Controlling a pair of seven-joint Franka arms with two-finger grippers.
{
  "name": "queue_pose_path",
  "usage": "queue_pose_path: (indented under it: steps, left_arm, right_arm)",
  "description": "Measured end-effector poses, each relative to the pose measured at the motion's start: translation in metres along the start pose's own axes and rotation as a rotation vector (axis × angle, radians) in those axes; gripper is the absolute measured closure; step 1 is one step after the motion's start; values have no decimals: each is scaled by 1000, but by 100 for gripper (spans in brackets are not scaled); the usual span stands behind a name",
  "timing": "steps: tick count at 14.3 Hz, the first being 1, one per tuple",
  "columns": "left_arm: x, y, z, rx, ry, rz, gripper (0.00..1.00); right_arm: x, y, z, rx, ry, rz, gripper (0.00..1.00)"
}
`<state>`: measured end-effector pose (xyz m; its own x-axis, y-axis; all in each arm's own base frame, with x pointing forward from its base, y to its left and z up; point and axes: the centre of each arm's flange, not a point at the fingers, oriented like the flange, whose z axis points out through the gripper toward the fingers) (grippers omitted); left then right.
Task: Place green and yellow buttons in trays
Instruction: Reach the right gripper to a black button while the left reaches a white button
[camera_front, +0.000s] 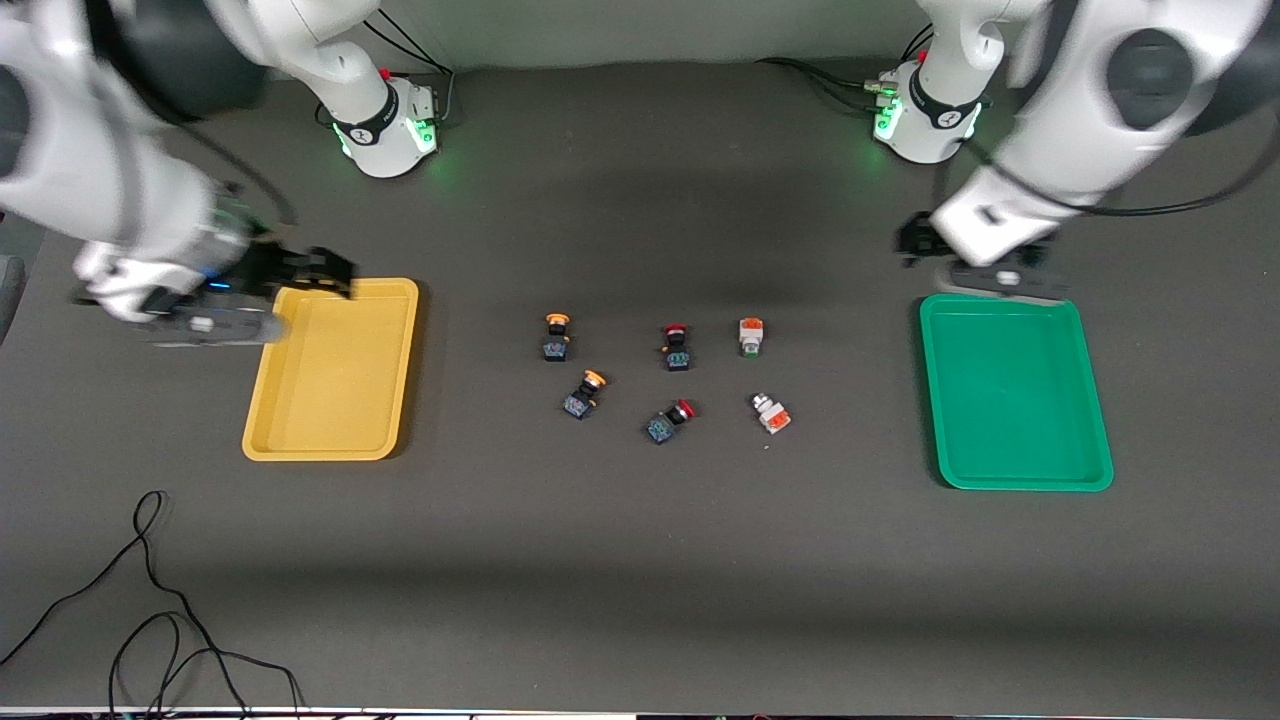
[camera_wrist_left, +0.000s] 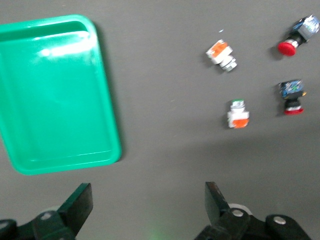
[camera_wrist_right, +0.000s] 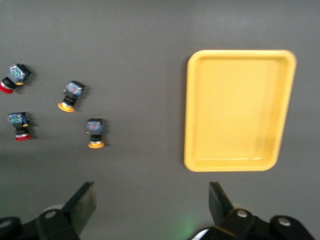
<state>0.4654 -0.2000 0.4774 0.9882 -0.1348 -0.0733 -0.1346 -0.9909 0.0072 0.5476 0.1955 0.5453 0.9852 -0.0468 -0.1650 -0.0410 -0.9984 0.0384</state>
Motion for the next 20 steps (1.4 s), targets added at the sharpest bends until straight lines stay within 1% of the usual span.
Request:
queue_pose_path:
  steps: [1,2,4,6,9,10,12,15,17,20]
  left_arm:
    - [-5,25,13,1,8,-11,0]
    - [-10,48,24,1,13,-22,0]
    - [-15,86,43,-8,27,-41,0]
    - [-18,117,62,-19,35,-54,0]
    - [-19,139,85,-20,20,-55,0]
    - [-17,139,93,-20,14,-56,0]
    - [-9,140,114,-23,1,-64,0]
    - [4,142,170,-26,-32,-95,0]
    - [12,144,212,-34,-45,-106,0]
    - [17,147,263,-50,-51,-113,0]
  right_arm:
    - [-2,-31,12,-13,-14,19,0]
    - [-5,-63,27,-10,-38,29,0]
    - [-8,-112,61,30,-88,35,0]
    - [-3,-138,97,68,-105,38,0]
    - [2,-146,167,104,-138,80,0]
    - [3,-149,196,102,-146,95,0]
    - [7,-155,254,81,-149,119,0]
    - [11,-165,330,51,-162,149,0]
    - [8,-173,364,28,-163,148,0]
    - [4,-179,383,10,-171,142,2]
